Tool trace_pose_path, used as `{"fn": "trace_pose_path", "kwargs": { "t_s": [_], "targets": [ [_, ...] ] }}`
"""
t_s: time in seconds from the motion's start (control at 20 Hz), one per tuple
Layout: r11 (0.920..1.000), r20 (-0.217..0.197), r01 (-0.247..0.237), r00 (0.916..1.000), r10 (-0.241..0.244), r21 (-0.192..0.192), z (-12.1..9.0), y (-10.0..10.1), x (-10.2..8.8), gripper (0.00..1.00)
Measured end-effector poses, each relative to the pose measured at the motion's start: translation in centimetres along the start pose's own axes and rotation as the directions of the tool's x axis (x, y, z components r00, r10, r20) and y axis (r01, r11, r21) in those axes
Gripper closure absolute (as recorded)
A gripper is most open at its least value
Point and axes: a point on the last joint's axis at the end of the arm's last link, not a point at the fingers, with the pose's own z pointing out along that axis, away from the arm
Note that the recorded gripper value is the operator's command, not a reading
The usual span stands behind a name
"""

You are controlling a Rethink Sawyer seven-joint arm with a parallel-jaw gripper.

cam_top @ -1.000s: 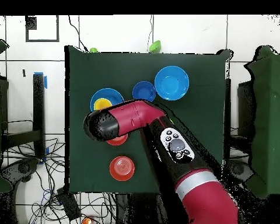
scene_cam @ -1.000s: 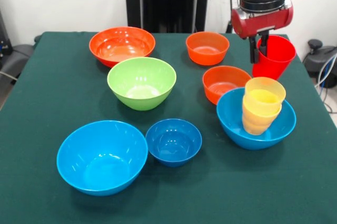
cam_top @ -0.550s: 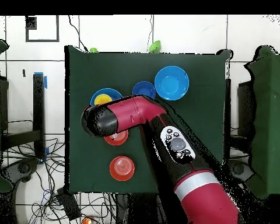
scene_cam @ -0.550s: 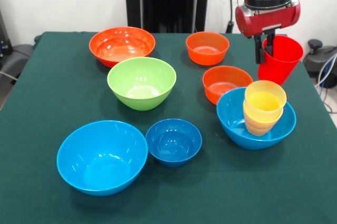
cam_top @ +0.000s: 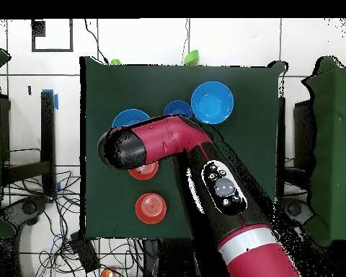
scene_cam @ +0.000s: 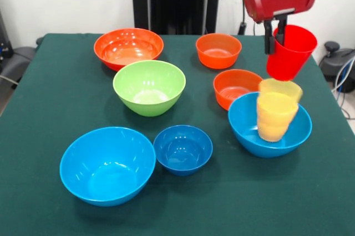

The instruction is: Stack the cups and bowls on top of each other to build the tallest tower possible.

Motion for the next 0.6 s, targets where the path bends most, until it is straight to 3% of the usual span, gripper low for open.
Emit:
{"fn": "trace_pose_path", "kwargs": {
  "t_s": [0.3,0.6],
  "targets": [
    [0.9999,-0.024,0.002,0.9997,-0.002,0.013,-0.7,-0.1,0.3,1.0],
    [0.9999,-0.021,-0.004,0.9998,0.005,0.012,-1.1,-0.1,0.2,1.0]
  ]
}}
